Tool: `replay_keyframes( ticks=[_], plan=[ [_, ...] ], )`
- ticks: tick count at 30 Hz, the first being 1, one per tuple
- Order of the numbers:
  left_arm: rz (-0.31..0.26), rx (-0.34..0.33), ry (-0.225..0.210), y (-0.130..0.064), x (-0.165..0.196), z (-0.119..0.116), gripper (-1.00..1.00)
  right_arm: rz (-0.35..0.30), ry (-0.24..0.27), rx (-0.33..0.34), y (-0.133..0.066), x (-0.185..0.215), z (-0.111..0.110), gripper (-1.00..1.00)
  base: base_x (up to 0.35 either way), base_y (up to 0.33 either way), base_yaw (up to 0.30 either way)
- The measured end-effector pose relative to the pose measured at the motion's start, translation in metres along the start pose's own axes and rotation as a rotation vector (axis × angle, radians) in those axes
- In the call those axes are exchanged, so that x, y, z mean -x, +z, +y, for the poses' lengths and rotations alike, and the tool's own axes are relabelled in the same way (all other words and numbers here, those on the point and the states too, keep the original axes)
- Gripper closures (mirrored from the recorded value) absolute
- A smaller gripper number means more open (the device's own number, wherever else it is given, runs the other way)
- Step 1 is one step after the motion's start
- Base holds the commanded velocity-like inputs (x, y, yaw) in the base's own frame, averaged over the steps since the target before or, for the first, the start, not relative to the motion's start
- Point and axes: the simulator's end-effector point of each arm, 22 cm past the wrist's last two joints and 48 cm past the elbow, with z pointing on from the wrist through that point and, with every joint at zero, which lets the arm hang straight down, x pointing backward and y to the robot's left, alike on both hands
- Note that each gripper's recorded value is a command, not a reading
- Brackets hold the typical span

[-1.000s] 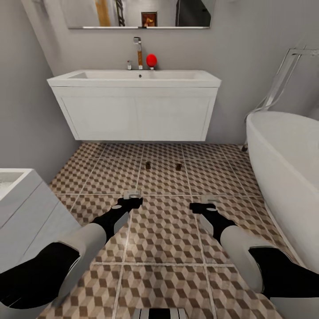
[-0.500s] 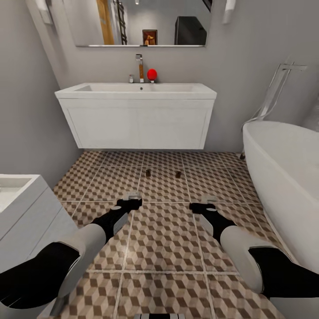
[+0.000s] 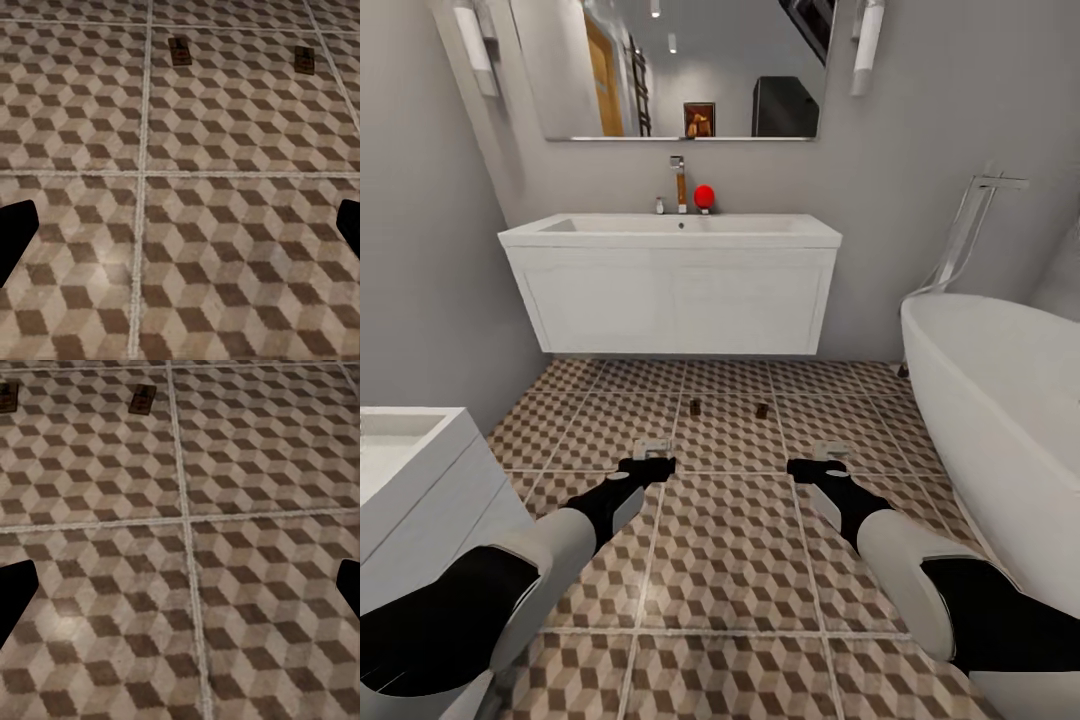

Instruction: Take the four mousetraps from the cabinet in the bathroom and place them on the bathroom floor. Make sure all four end up on the same floor surface, and ensure that at least two of them are either under or directly next to the same bathroom sink.

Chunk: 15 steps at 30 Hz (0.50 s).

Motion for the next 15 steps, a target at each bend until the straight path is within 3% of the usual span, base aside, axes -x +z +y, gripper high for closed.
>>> replay_keyframes(
  ticks=[15],
  plan=[
    [-0.023,0.028,-0.06,-0.022,0.017,0.015,-1.0,0.001,-0.006,-0.005,-0.023,0.01,-0.003,-1.0,0.0,0.0,0.0]
  ],
)
